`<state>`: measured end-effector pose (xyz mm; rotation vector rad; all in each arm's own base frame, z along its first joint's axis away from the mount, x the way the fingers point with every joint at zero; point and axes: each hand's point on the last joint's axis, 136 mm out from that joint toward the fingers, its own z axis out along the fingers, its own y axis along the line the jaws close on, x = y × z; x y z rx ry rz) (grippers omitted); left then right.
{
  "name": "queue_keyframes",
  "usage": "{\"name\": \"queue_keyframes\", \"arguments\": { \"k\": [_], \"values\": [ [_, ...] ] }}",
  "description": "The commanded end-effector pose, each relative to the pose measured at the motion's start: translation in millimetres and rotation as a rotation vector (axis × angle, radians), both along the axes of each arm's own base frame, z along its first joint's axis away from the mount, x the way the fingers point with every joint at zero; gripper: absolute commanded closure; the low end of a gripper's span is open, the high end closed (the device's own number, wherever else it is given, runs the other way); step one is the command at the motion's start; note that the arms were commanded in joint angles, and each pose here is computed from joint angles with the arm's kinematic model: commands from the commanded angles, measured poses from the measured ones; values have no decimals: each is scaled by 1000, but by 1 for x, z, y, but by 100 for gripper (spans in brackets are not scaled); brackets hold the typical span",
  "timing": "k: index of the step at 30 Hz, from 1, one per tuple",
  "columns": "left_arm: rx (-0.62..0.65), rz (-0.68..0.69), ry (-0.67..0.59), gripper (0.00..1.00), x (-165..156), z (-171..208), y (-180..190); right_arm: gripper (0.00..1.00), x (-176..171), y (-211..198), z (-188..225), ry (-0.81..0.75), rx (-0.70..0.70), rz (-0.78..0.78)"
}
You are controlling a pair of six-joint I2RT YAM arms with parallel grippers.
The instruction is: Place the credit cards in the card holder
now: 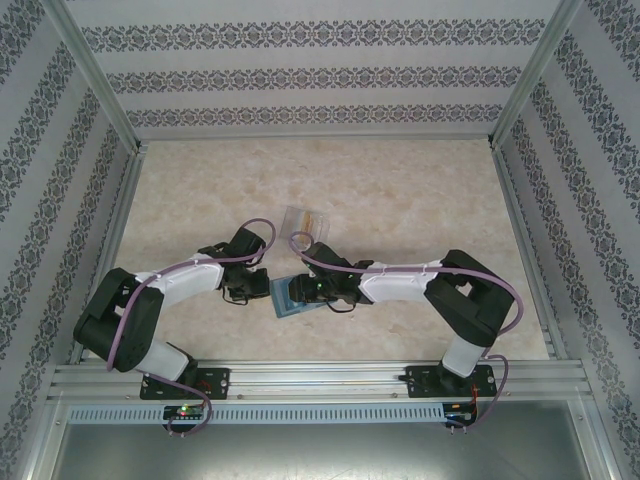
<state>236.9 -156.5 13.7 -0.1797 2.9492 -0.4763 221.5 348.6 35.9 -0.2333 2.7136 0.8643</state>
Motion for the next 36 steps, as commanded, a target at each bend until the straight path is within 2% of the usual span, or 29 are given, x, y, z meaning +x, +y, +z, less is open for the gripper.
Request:
{"name": "queue_keyframes", "arguments": {
  "k": [1,23,36],
  "values": [
    [-76,-26,-24,86,3,-7,-17,61,6,-9,11,-70,-47,1],
    [-100,-27,-5,88,3,-12,-22,62,4,11,-10,-15,-54,30],
    [-118,-27,-10,92,3,-11,-25,71,-1,23,-8,-26,-66,61]
  ]
}}
